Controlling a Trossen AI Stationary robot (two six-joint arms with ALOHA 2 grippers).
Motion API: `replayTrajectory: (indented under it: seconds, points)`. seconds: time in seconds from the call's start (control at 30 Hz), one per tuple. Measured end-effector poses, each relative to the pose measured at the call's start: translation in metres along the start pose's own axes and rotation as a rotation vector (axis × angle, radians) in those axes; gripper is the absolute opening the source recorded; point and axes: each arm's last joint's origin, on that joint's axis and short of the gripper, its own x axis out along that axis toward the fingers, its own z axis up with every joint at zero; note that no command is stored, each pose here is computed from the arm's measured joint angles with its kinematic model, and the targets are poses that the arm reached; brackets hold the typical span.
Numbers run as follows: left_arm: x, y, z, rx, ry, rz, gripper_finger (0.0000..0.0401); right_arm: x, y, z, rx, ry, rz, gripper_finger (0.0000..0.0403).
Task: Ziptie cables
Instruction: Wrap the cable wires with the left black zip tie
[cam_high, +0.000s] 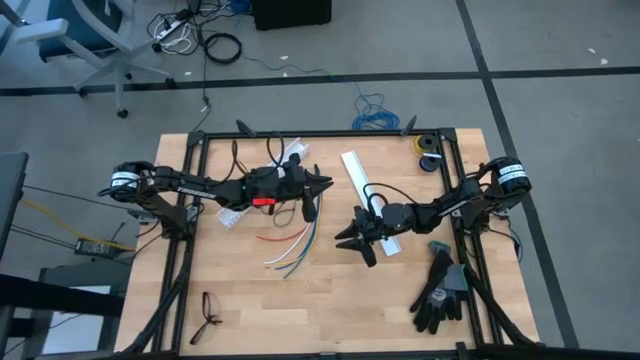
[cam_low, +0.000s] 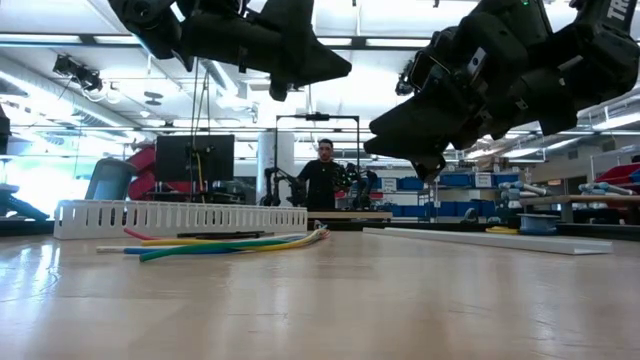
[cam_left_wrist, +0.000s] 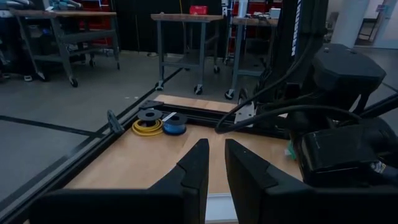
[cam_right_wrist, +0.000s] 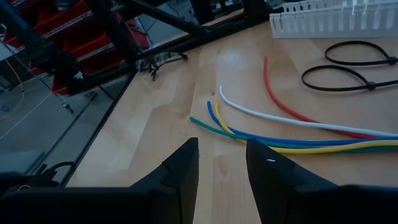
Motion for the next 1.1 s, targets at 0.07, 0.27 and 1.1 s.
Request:
replayTrajectory:
  seconds: [0.07,0.27,1.1]
  points:
    - [0.0000,0.0000,0.0000,0.000,0.000,0.000,0.0062,0.0000,0.0000,0.0001,0.000,0.000,0.000,0.0123]
    - [0.0000,0.0000,0.0000,0.000,0.000,0.000,0.0062,0.0000,-0.0001,0.0001,0.000,-0.001,-0.003,0.0123]
    - [0.0000,0.0001,0.0015,-0.085,-0.016,-0.001,0.0062,0.0000,-0.0010,0.0002,-0.025,-0.006,-0.019,0.0123]
